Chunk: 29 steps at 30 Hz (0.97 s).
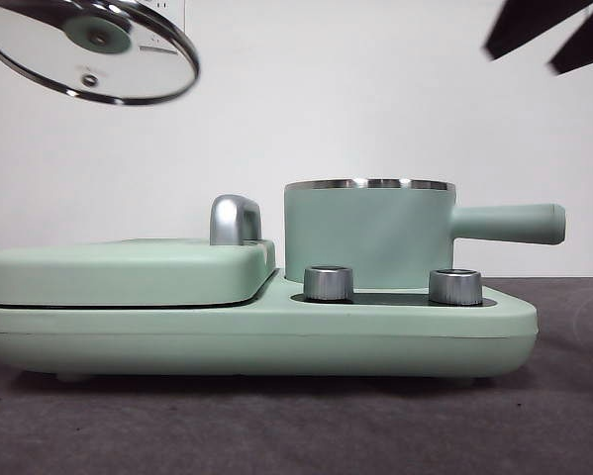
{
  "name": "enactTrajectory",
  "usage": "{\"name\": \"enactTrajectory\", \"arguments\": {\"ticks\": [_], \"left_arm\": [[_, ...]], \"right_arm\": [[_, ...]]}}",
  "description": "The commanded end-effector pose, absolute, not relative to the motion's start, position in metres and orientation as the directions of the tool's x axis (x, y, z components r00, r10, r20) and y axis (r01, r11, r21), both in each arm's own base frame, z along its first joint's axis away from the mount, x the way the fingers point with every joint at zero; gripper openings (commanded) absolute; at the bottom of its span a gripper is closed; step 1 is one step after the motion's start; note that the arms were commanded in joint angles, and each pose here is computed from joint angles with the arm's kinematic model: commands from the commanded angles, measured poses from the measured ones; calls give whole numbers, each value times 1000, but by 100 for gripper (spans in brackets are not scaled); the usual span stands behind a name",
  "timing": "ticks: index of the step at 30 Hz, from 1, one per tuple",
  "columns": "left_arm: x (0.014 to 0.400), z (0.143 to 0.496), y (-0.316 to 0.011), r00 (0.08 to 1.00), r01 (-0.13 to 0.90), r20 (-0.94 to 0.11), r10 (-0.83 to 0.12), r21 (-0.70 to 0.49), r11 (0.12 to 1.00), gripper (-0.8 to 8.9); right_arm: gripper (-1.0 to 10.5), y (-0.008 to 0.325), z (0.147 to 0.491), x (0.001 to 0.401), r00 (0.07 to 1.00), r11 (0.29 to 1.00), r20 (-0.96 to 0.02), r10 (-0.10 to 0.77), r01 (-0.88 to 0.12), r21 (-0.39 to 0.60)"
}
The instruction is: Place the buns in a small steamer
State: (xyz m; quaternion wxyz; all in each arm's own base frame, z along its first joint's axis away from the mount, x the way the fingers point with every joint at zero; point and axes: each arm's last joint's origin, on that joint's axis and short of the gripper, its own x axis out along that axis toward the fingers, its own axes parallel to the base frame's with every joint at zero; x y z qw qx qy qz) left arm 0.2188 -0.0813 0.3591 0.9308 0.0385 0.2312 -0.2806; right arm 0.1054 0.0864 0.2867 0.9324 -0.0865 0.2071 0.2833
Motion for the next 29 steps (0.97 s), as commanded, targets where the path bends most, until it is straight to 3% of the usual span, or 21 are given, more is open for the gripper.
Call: {"name": "enactTrajectory", "arguments": {"ticks": [1,16,29], "left_arm": [[226,361,-94,726,575,-422,-543,-60,816,11],[268,329,-187,638,741,-272,-721,-38,670,11],[293,293,-234,633,769,-171,-755,29,638,11]], "right_arm": [[399,81,290,99,782,850,-418,463,-526,-43],[399,65,295,86,831,895,-380,406,-446,-21],[399,64,289,84,813,899,-434,389,-437,-12]]}}
